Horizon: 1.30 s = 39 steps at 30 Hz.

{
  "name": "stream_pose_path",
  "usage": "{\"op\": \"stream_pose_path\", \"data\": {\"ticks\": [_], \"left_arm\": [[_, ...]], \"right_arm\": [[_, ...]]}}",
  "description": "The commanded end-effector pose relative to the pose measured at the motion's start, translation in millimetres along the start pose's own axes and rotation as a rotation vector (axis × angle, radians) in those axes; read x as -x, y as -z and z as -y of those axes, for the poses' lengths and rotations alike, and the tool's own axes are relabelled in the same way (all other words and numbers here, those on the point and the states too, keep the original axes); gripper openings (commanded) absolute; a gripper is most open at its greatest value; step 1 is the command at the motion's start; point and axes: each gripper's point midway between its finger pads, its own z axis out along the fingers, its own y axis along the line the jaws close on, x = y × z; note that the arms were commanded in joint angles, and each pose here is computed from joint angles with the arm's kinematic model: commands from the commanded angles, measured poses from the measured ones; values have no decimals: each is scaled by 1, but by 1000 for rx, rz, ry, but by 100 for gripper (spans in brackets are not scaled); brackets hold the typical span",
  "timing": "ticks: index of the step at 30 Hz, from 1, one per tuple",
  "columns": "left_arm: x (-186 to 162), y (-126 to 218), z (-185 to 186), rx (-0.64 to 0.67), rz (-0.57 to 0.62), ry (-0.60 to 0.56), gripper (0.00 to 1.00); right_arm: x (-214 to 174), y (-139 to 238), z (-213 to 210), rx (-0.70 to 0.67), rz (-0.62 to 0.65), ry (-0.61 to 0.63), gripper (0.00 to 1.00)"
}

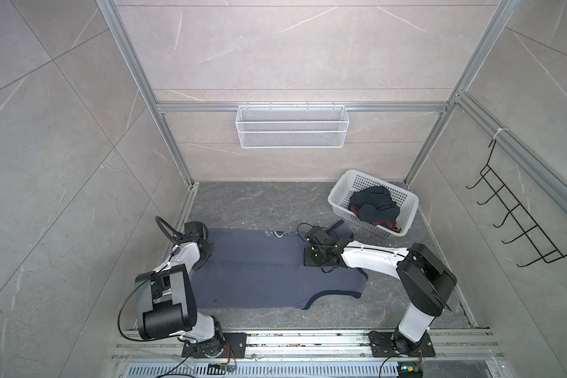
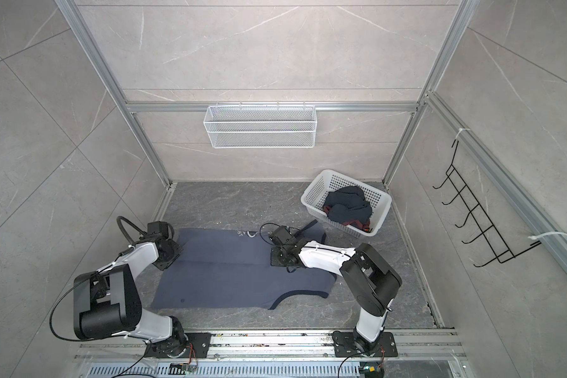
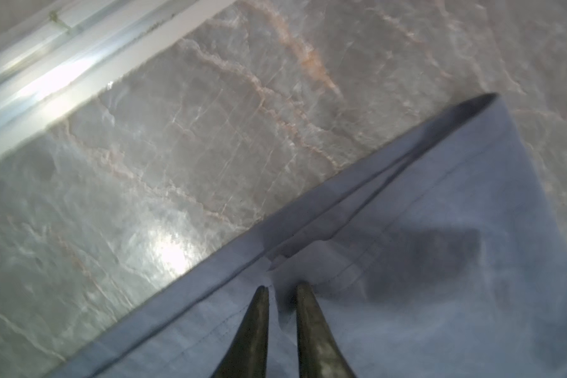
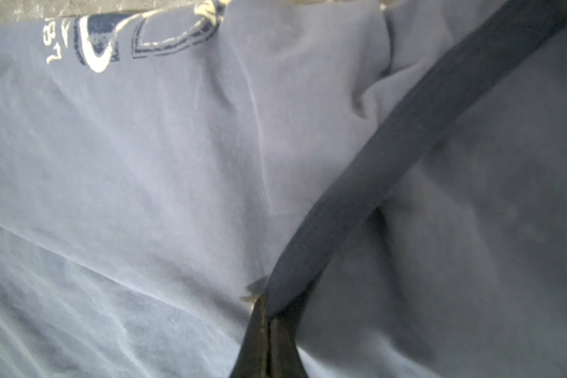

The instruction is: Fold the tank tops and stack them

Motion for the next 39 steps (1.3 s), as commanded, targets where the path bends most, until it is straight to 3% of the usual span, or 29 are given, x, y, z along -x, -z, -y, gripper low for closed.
{"op": "stream_pose_path", "data": {"ticks": [1,4,8,11,15,18,22,31,39], "left_arm": [[16,17,-2,18,47,35,45],[29,40,-7,27,103,77,66],[48,86,6,-58,213,84,75],[50,114,35,-130,251,10,76],[18,117,111,-316,134,-178,78],[-23,100,154,-352,13,-309,78],[-67,68,181,-385,-137,-343,78],[-109,16,162,-307,-289,-314,78],[-91,-13,94,-188,-283,-186,78]], "right_arm": [[9,17,4,-38,40,-2,36],[24,38,11,-86,98,10,54],[53,66,33,-127,180,-41,60],[73,77,49,-138,222,-89,62],[91,77,58,-152,233,-149,62],[99,74,61,-147,246,-202,62],[102,71,64,-142,254,-245,62],[101,63,73,-154,239,-270,66],[112,53,90,-178,229,-342,69]]}}
